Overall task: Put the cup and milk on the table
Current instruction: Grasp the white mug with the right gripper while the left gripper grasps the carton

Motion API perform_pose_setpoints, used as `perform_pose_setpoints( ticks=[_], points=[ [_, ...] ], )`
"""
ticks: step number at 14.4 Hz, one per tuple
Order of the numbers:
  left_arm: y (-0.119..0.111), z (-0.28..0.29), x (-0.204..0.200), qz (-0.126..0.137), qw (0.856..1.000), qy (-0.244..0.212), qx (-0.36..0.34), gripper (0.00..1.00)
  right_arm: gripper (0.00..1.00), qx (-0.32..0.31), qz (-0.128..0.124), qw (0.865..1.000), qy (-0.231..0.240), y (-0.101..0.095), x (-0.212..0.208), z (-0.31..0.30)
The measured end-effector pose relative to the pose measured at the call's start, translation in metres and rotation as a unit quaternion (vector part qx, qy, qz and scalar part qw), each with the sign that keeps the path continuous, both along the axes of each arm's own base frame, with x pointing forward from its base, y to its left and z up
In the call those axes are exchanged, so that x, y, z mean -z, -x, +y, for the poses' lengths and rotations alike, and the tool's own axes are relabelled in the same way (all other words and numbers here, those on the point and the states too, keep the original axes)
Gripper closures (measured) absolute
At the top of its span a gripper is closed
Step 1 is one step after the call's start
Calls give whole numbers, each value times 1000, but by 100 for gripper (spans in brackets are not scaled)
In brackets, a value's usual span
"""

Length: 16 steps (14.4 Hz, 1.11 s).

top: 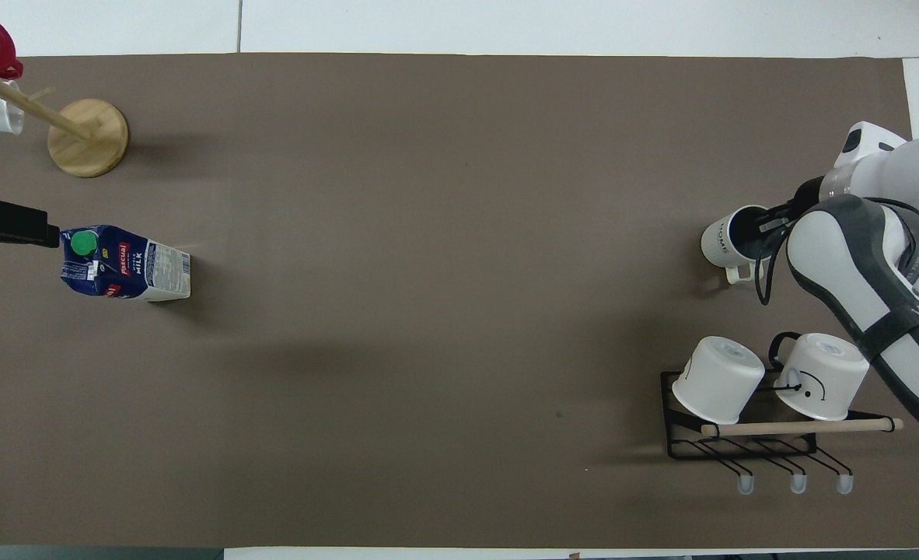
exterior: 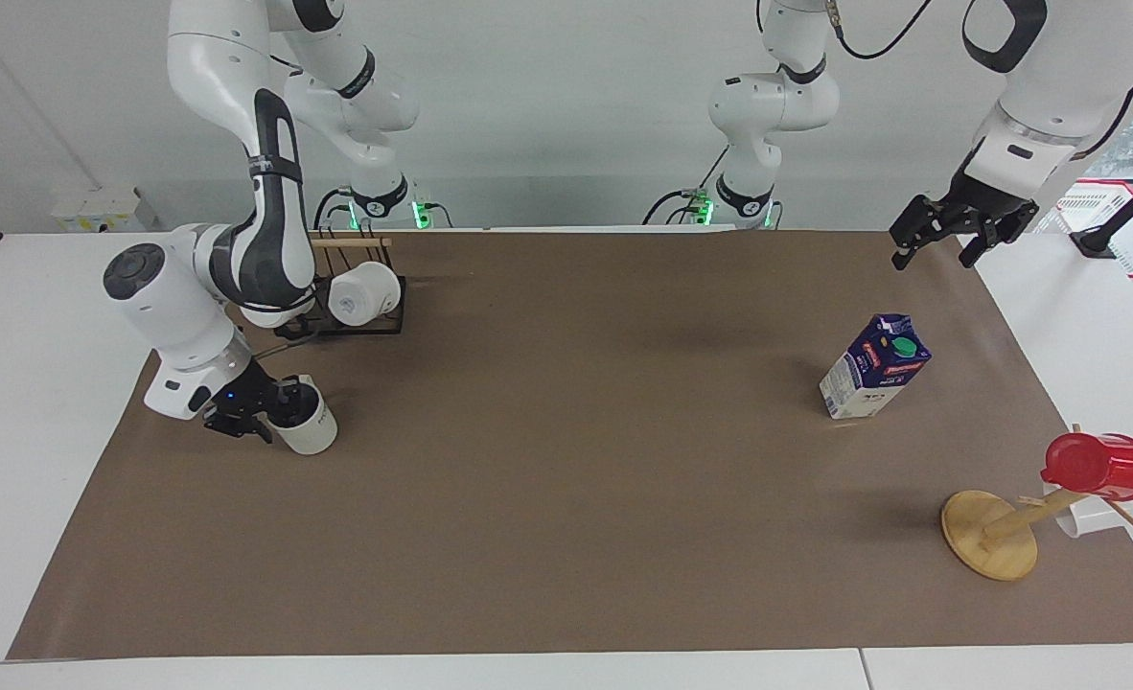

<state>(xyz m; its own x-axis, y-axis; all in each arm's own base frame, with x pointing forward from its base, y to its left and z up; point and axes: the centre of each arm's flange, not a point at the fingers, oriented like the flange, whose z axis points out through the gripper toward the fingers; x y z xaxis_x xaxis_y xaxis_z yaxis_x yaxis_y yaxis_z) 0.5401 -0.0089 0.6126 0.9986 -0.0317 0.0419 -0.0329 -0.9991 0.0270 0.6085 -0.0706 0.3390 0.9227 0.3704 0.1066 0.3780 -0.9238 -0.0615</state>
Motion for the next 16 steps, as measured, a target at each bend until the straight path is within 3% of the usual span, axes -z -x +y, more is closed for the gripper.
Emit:
perform_pose_setpoints(
  ticks=[2, 5, 9, 12, 16],
  points=[
    [-3, 1, 13, -4, 1000, 0, -1, 0, 96, -1, -1, 1000, 0, -1, -2, 3],
    [-7, 12, 33, -16, 1000, 0, -11, 0, 96, 0, 2, 1000, -4, -8, -19, 21],
    [-6, 28, 50, -10, 1000, -1, -10, 0, 96, 19, -9, 1000, -1, -23, -62, 110],
    [-5, 28, 69, -4, 1000, -1, -10, 0, 96, 30, -31, 999, 7, -14, -62, 209],
    [-6, 29, 97, -20, 1000, -2, -12, 0, 96, 3, -51, 999, -1, 5, -31, 304]
  ],
)
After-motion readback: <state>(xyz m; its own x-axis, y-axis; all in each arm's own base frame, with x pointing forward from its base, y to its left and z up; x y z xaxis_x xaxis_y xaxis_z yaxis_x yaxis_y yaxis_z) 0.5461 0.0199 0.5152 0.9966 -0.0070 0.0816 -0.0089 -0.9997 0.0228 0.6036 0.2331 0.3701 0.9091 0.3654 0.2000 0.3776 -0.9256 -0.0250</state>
